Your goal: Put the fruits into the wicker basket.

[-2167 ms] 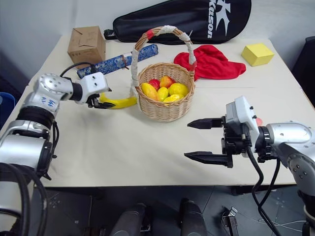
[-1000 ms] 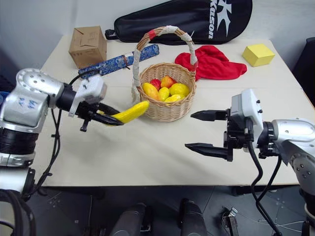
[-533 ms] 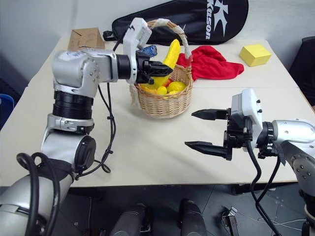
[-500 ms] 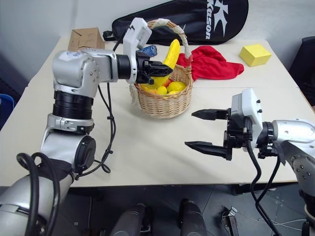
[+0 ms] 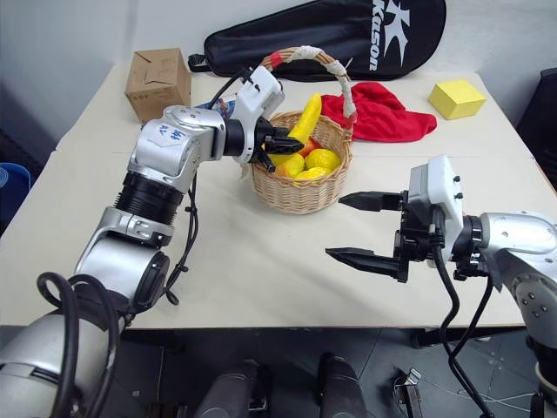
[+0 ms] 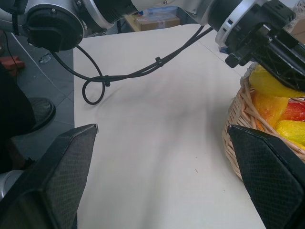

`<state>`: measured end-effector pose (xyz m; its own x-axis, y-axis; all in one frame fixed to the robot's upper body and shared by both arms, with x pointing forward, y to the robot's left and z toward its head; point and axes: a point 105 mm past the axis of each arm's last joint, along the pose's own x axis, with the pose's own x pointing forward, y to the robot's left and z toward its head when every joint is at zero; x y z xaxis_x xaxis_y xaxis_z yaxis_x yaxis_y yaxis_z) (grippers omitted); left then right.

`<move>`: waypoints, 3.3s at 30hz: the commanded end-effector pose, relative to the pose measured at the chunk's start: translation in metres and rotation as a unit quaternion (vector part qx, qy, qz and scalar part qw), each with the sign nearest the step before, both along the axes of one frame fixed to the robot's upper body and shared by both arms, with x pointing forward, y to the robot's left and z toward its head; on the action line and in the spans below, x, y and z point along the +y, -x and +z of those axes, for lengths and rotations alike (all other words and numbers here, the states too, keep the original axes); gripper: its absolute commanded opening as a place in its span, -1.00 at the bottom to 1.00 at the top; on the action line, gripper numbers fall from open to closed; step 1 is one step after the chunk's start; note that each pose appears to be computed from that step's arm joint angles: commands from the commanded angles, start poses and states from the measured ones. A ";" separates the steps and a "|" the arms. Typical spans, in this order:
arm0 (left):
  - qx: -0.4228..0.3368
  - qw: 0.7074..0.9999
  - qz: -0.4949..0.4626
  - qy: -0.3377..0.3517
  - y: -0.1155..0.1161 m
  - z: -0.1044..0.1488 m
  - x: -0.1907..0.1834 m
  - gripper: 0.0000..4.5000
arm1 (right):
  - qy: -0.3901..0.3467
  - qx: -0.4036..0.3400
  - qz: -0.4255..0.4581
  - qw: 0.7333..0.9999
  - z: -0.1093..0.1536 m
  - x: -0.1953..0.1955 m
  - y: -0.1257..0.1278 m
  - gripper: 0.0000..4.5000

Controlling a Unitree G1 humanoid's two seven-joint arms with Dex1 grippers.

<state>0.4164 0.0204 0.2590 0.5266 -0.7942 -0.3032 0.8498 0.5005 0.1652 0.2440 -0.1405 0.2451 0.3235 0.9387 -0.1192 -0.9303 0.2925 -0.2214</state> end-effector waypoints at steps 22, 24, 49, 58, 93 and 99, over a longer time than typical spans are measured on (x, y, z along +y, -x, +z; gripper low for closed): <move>-0.045 0.956 -0.269 0.113 0.165 0.044 0.098 0.68 | -0.031 -0.012 -0.524 0.851 -0.028 -0.181 -0.035 1.00; -0.049 0.960 -0.253 0.113 0.161 0.040 0.098 0.68 | -0.042 -0.006 -0.547 0.836 -0.034 -0.192 -0.031 1.00; -0.085 0.966 -0.216 0.117 0.144 0.049 0.084 0.68 | -0.123 0.086 -0.553 0.820 -0.110 -0.170 -0.123 1.00; -0.092 0.968 -0.201 0.117 0.140 0.052 0.086 0.71 | -0.158 0.075 -0.535 0.827 -0.106 -0.161 -0.140 0.42; -0.116 0.981 -0.071 0.139 0.131 0.051 0.133 0.71 | -0.212 -0.016 -0.141 0.967 0.053 0.083 -0.103 0.63; -0.120 0.980 -0.070 0.141 0.129 0.054 0.132 0.71 | -0.196 -0.029 -0.190 0.962 0.056 0.049 -0.104 0.63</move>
